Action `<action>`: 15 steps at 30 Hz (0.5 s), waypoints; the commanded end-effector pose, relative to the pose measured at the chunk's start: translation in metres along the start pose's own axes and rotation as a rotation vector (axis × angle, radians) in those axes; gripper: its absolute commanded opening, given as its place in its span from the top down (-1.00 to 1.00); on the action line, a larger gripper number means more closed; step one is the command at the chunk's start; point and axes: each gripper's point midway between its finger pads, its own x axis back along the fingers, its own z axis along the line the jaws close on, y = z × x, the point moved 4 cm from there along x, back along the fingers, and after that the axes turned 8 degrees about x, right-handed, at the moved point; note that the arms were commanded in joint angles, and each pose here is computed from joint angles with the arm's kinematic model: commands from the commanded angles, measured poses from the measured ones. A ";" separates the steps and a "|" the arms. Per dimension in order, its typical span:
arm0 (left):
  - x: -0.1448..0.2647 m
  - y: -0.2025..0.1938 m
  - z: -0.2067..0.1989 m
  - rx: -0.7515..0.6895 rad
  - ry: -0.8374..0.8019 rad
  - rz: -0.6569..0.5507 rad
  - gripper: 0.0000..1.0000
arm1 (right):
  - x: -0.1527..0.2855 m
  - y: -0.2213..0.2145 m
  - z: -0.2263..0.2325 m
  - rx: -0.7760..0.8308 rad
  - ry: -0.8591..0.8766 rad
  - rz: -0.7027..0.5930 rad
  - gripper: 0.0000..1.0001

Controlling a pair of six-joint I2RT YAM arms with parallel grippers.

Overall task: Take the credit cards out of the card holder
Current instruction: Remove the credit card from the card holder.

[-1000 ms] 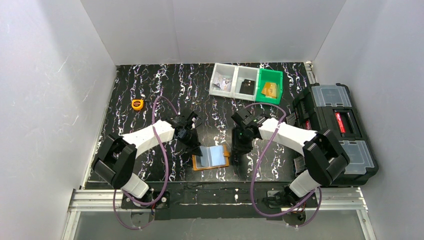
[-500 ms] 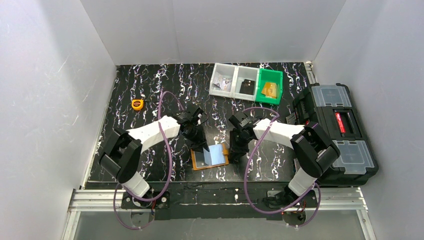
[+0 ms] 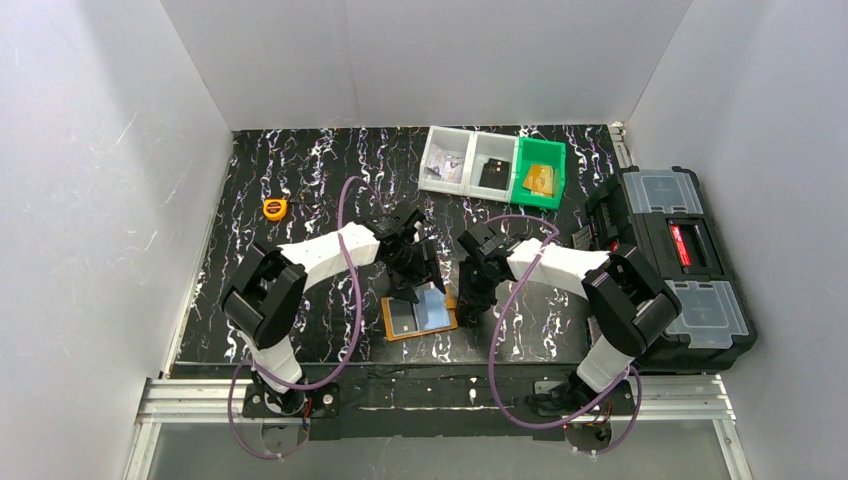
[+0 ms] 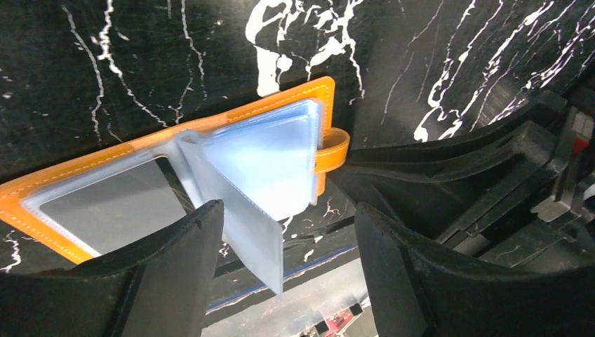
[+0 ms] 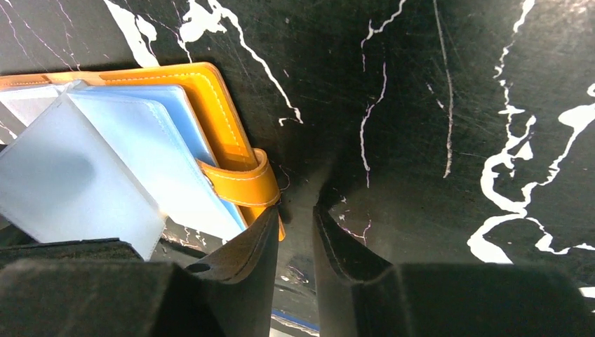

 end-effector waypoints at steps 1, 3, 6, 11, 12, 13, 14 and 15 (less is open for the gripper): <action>0.005 -0.002 -0.017 0.007 -0.045 0.021 -0.36 | 0.005 -0.003 0.001 -0.008 0.015 -0.025 0.37; 0.002 -0.001 -0.018 0.019 -0.048 0.027 -0.36 | 0.006 -0.004 0.000 -0.010 0.017 -0.031 0.37; -0.005 0.001 -0.020 0.034 -0.045 0.041 -0.36 | 0.008 -0.006 -0.001 -0.013 0.015 -0.038 0.38; -0.016 0.003 -0.013 0.051 -0.010 0.043 -0.36 | 0.014 -0.007 -0.002 -0.016 0.010 -0.056 0.38; -0.018 0.002 -0.012 0.054 -0.002 0.042 -0.37 | 0.016 -0.006 -0.002 -0.016 0.007 -0.059 0.38; -0.020 0.003 -0.010 0.056 0.004 0.042 -0.37 | 0.017 -0.006 -0.003 -0.016 0.003 -0.063 0.38; -0.022 0.003 -0.008 0.058 0.010 0.044 -0.37 | 0.019 -0.006 -0.003 -0.014 0.000 -0.068 0.38; -0.024 0.003 -0.007 0.059 0.016 0.047 -0.37 | 0.021 -0.006 -0.004 -0.016 -0.005 -0.072 0.38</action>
